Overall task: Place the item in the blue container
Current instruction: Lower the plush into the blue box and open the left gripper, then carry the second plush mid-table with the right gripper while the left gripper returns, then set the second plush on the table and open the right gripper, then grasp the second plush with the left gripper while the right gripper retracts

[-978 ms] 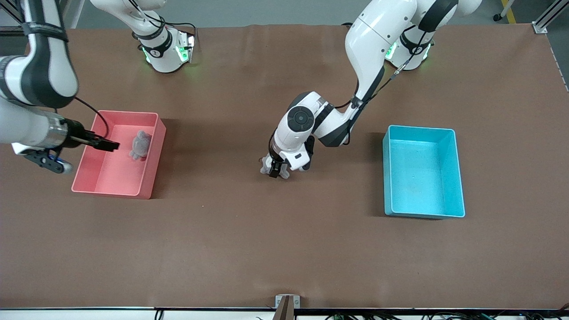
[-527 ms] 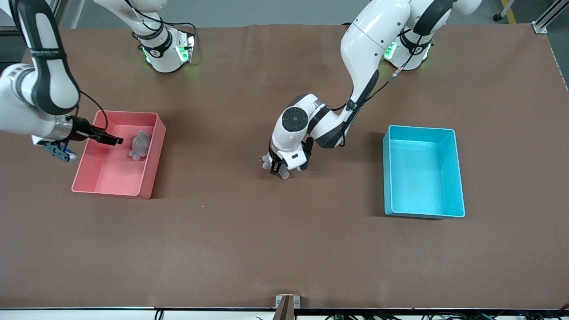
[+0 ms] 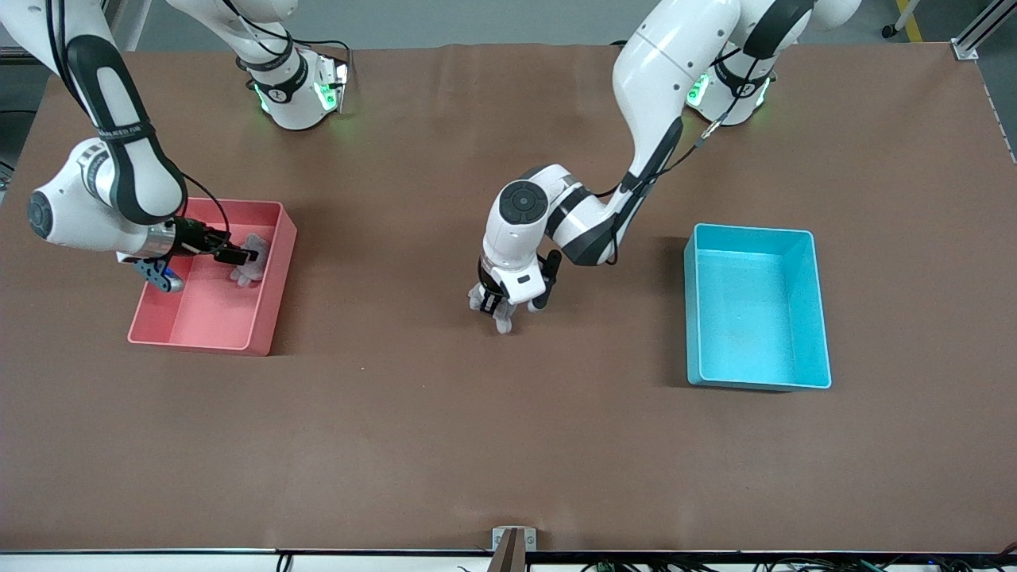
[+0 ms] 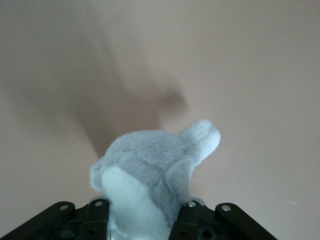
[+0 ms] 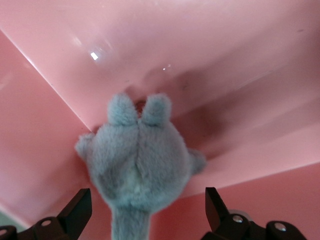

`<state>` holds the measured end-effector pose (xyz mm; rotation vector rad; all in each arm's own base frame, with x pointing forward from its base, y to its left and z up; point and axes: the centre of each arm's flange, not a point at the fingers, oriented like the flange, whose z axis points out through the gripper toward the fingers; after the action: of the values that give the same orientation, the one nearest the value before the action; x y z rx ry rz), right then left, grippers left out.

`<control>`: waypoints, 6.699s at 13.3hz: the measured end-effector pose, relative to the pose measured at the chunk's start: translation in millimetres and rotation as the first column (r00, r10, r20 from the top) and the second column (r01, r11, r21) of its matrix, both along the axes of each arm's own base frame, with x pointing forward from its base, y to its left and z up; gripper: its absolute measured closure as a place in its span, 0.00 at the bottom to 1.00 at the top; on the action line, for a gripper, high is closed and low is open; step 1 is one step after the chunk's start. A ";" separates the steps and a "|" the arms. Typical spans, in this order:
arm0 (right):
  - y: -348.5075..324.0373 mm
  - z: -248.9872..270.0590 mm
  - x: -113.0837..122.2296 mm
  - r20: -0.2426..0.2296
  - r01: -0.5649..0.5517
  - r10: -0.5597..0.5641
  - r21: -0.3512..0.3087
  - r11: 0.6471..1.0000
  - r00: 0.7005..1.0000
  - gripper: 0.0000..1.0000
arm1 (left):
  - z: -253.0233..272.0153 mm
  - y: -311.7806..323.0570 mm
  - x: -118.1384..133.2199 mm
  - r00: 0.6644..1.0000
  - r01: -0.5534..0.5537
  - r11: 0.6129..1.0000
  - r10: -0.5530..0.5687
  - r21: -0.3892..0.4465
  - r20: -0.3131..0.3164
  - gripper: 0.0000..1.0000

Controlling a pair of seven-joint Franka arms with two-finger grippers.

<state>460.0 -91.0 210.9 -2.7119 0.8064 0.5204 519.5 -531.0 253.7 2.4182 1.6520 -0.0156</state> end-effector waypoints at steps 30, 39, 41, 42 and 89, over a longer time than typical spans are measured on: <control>292.8 199.2 116.9 -0.059 0.254 -0.269 -0.187 0.949 0.961 0.87 | 78.8 471.3 119.5 0.632 0.754 0.653 -0.689 0.075 -0.354 0.00; 506.3 67.0 62.5 0.103 0.474 -0.463 -0.217 0.853 0.880 0.87 | 141.2 365.8 118.2 0.695 0.704 0.710 -0.691 -0.007 -0.201 0.00; 522.8 40.7 53.0 0.121 0.495 -0.480 -0.219 0.841 0.869 0.87 | 140.6 325.6 106.4 0.730 0.662 0.749 -0.647 -0.007 -0.220 0.00; 527.4 31.4 50.2 0.128 0.502 -0.485 -0.218 0.837 0.865 0.87 | 139.5 305.9 100.0 0.741 0.648 0.762 -0.632 -0.005 -0.228 0.00; -14.7 350.9 127.4 0.098 -0.419 0.460 -0.283 0.863 0.882 0.00 | -35.9 -10.5 -8.2 0.979 0.201 0.978 -0.197 -0.062 0.052 0.76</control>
<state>587.4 -105.8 561.8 -3.1431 0.2080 0.2881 511.3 -541.5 217.8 2.5028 1.3619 -0.0458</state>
